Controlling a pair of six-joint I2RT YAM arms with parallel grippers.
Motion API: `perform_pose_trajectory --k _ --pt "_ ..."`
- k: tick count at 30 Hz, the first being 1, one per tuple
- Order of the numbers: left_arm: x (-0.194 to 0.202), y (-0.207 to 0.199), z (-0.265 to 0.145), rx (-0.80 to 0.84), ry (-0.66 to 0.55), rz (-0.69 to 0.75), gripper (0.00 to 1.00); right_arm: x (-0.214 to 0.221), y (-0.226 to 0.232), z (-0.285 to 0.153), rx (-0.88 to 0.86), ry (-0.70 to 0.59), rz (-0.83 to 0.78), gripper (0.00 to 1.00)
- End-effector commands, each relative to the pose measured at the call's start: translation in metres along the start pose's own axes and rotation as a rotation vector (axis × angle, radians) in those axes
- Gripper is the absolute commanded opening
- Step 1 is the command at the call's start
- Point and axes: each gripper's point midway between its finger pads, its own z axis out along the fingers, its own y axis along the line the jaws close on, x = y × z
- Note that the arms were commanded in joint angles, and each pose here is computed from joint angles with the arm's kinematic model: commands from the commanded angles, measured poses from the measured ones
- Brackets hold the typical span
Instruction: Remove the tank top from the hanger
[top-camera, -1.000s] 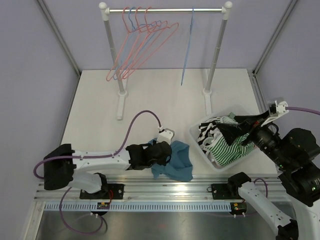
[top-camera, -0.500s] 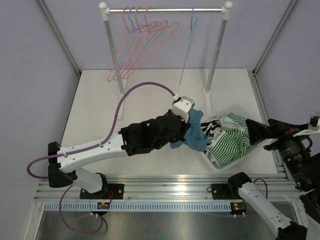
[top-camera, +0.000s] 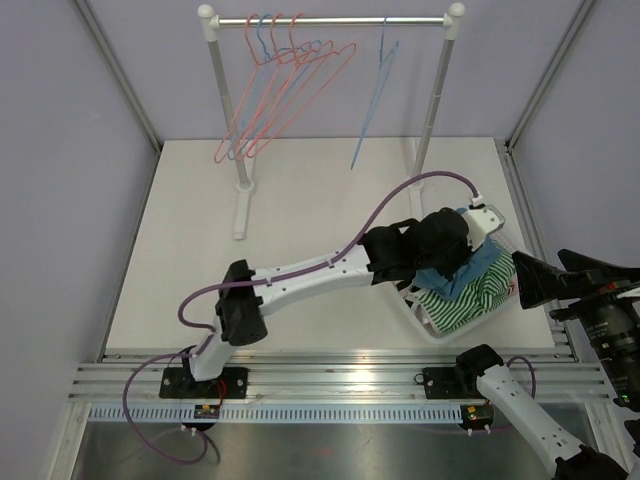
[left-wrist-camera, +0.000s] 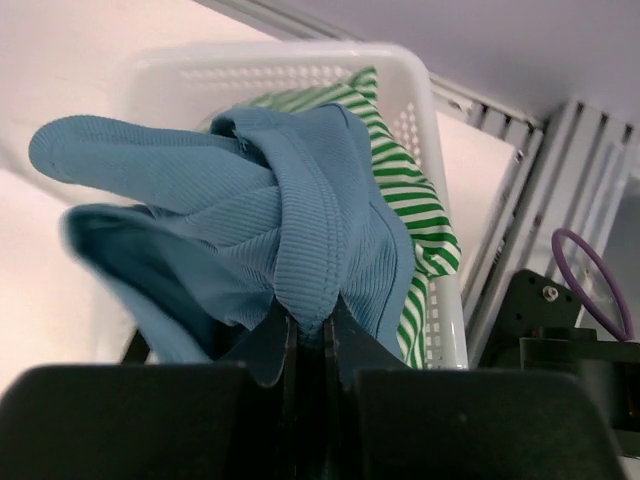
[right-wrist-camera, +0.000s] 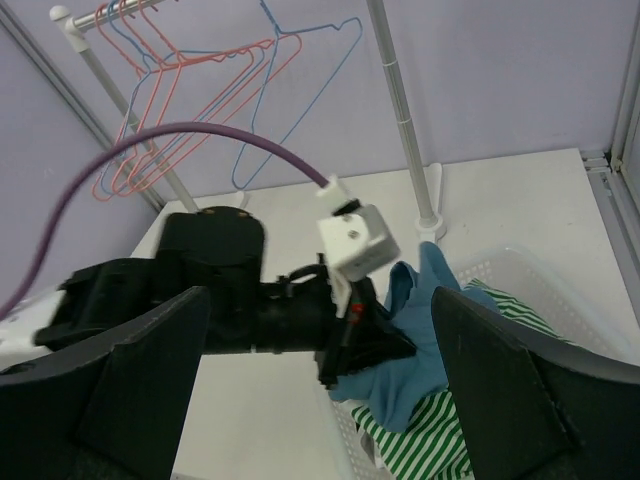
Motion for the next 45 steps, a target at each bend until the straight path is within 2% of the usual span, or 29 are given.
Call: perform_pose_trajectory --k 1,2,4,5,9,11,15,18,19,20,22,23,26,27,29,30,32,35,36,37,38,39,40,42,43,45 --pt "0.026 -0.020 0.034 0.185 0.071 -0.038 0.01 0.009 0.007 -0.003 -0.051 0.017 -0.006 0.99" --pt "0.053 -0.022 0.052 0.206 0.132 -0.059 0.02 0.011 0.008 -0.004 -0.058 0.022 0.002 1.00" --pt "0.075 -0.015 0.067 0.232 0.199 -0.131 0.03 0.018 0.012 -0.003 -0.082 0.045 0.008 0.99" --pt "0.102 -0.012 0.081 0.234 0.257 -0.162 0.03 0.021 0.012 -0.003 -0.087 0.051 0.012 1.00" --pt "0.157 -0.005 0.100 0.272 0.390 -0.282 0.02 0.027 0.015 -0.003 -0.109 0.066 0.023 0.99" --pt "0.169 -0.007 0.100 0.286 0.426 -0.293 0.01 0.029 0.015 -0.002 -0.108 0.070 0.023 0.99" --pt "0.156 -0.008 0.086 0.292 0.397 -0.287 0.01 0.031 0.014 0.000 -0.101 0.082 0.016 0.99" --pt "0.127 -0.007 0.069 0.279 0.340 -0.271 0.04 0.031 0.012 -0.001 -0.090 0.081 0.009 0.99" --pt "0.108 -0.005 0.059 0.273 0.304 -0.267 0.11 0.032 0.010 0.000 -0.080 0.087 0.004 0.99" --pt "0.104 -0.006 0.054 0.269 0.295 -0.266 0.27 0.031 0.009 0.000 -0.072 0.086 -0.002 1.00" --pt "0.086 -0.005 0.044 0.259 0.250 -0.263 0.36 0.029 0.004 -0.001 -0.047 0.081 -0.008 0.99" --pt "0.072 -0.004 0.034 0.255 0.220 -0.260 0.50 0.028 0.002 -0.001 -0.037 0.077 -0.015 1.00" --pt "0.035 -0.004 0.010 0.259 0.134 -0.251 0.62 0.027 -0.003 0.000 -0.008 0.085 -0.028 0.99" --pt "0.028 -0.004 0.004 0.259 0.113 -0.250 0.71 0.026 -0.004 0.001 0.001 0.085 -0.031 0.99" --pt "0.001 -0.003 -0.015 0.260 0.047 -0.243 0.81 0.028 -0.006 0.005 0.023 0.106 -0.040 0.99" --pt "-0.004 -0.001 -0.021 0.250 0.032 -0.242 0.99 0.030 -0.008 0.009 0.034 0.117 -0.045 0.99" --pt "-0.029 0.006 -0.045 0.211 -0.039 -0.240 0.99 0.032 -0.009 0.012 0.044 0.128 -0.047 0.99" --pt "-0.031 0.030 -0.066 0.070 -0.079 -0.267 0.99 0.039 -0.007 0.019 0.039 0.152 -0.051 1.00" --pt "-0.055 0.034 -0.100 0.050 -0.163 -0.276 0.99 0.043 -0.002 0.021 0.012 0.167 -0.052 0.99" --pt "-0.032 0.056 -0.102 -0.073 -0.147 -0.293 0.99 0.041 0.003 0.024 -0.016 0.152 -0.059 0.99" --pt "-0.033 0.067 -0.118 -0.130 -0.178 -0.307 0.99 0.044 0.005 0.027 -0.032 0.155 -0.059 0.99" --pt "-0.048 0.088 -0.153 -0.238 -0.264 -0.325 0.99 0.049 0.006 0.033 -0.032 0.154 -0.054 1.00" --pt "-0.028 0.100 -0.161 -0.305 -0.243 -0.324 0.99 0.052 0.006 0.037 -0.026 0.157 -0.032 1.00" --pt "-0.017 0.121 -0.186 -0.414 -0.251 -0.321 0.99 0.068 0.008 0.049 -0.034 0.210 -0.029 1.00" --pt "-0.020 0.135 -0.212 -0.486 -0.285 -0.333 0.99 0.074 0.008 0.054 -0.032 0.225 -0.027 1.00" --pt "-0.001 0.160 -0.232 -0.571 -0.237 -0.338 0.99 0.093 0.003 0.070 -0.001 0.281 -0.041 0.99"
